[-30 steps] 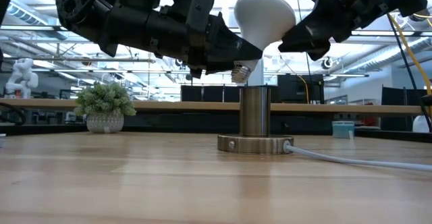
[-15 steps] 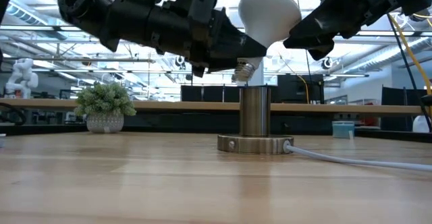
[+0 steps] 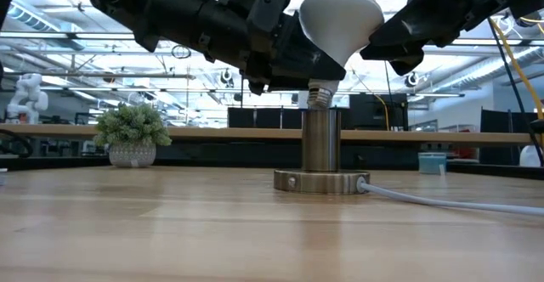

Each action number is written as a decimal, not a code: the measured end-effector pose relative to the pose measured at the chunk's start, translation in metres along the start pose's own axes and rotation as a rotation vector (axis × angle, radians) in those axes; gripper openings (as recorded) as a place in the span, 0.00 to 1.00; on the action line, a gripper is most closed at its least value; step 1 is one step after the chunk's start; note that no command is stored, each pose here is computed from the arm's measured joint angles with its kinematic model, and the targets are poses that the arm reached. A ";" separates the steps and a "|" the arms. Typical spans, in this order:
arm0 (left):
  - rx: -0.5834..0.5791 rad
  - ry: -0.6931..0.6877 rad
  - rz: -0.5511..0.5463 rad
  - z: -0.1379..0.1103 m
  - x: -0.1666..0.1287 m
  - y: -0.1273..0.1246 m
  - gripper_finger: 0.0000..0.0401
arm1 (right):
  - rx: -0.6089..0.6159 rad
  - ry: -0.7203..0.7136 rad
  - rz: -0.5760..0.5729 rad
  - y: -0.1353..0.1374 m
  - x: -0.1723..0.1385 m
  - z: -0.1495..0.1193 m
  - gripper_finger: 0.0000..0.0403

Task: Screw lightbulb
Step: Insert the lightbulb into the desk lamp

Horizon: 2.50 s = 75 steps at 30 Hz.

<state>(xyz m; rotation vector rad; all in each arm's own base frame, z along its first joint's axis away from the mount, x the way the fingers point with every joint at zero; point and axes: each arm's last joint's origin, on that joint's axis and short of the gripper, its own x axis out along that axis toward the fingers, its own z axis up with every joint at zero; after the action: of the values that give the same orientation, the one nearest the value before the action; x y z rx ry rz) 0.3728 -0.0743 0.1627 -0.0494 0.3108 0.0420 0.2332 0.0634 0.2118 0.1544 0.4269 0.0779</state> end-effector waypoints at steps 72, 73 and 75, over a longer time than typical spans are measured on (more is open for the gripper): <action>0.032 0.122 -0.012 -0.012 -0.001 0.002 0.50 | -0.001 0.049 -0.034 0.002 -0.001 -0.006 0.32; 0.039 0.121 -0.006 -0.012 -0.001 0.002 0.50 | -0.001 0.050 -0.034 0.002 -0.001 -0.006 0.32; 0.058 0.121 -0.004 -0.012 -0.001 0.002 0.50 | -0.001 0.050 -0.034 0.002 -0.001 -0.006 0.32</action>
<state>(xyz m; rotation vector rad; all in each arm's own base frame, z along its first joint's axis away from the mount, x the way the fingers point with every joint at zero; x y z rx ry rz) 0.3686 -0.0729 0.1514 0.0052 0.4327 0.0264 0.2298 0.0658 0.2068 0.1446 0.4788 0.0489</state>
